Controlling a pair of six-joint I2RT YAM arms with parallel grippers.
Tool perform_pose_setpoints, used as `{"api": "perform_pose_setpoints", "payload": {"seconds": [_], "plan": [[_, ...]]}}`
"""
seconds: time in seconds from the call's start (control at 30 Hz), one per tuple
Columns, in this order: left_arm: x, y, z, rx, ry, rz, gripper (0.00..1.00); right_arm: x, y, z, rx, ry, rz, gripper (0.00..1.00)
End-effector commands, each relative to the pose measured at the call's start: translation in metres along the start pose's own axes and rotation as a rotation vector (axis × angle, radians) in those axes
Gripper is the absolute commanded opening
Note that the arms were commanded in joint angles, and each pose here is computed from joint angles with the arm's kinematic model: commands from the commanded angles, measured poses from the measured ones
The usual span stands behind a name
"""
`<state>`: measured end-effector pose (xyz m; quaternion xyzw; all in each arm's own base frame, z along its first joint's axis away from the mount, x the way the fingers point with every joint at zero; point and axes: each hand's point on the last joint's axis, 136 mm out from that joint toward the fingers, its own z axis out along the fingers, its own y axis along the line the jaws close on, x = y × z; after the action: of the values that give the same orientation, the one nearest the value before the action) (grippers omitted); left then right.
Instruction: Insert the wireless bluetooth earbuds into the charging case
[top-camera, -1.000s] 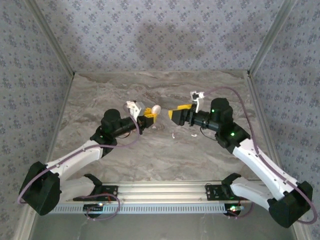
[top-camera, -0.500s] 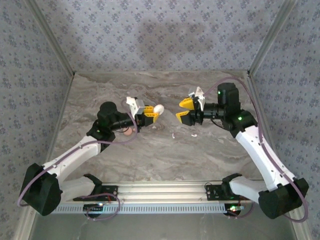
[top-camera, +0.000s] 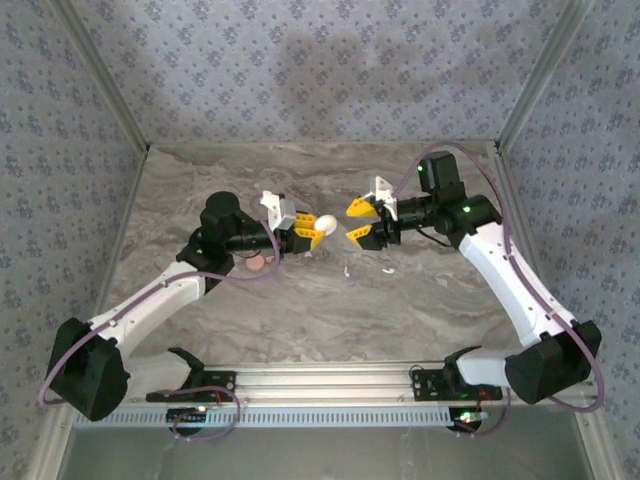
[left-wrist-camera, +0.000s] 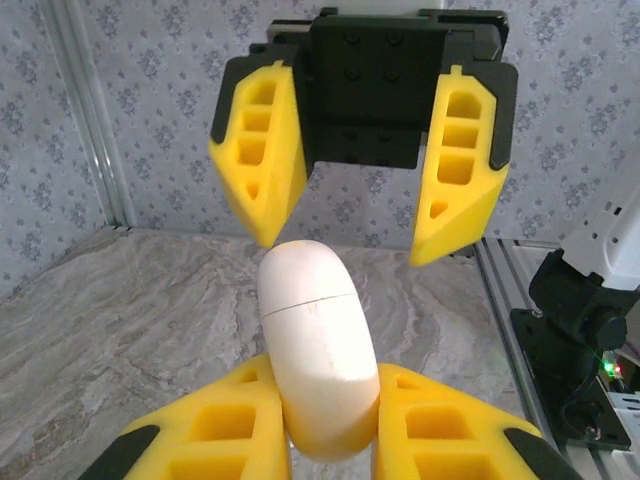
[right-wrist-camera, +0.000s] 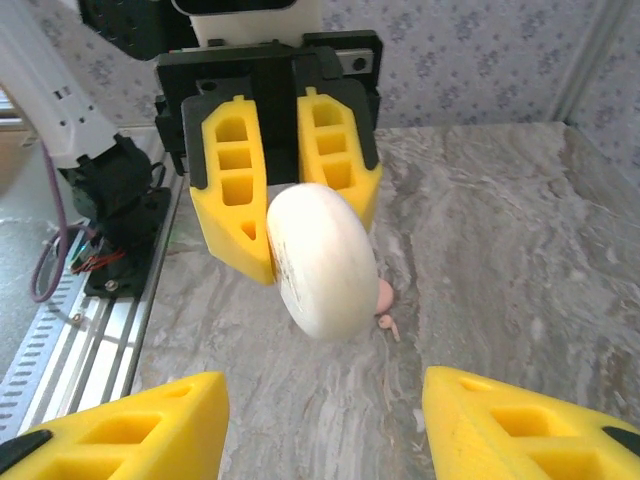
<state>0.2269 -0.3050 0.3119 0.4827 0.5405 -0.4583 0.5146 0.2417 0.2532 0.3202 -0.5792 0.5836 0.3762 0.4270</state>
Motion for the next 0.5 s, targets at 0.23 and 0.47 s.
{"api": "perform_pose_setpoints", "payload": {"seconds": [0.23, 0.47], "plan": [[-0.022, -0.011, -0.001, 0.073, -0.026, 0.059, 0.17, -0.020, 0.017, 0.018, -0.184, -0.044, -0.038, 0.53], [-0.023, -0.013, -0.002, 0.076, -0.027, 0.062, 0.17, -0.019, 0.029, 0.025, -0.256, -0.032, -0.030, 0.38]]}}
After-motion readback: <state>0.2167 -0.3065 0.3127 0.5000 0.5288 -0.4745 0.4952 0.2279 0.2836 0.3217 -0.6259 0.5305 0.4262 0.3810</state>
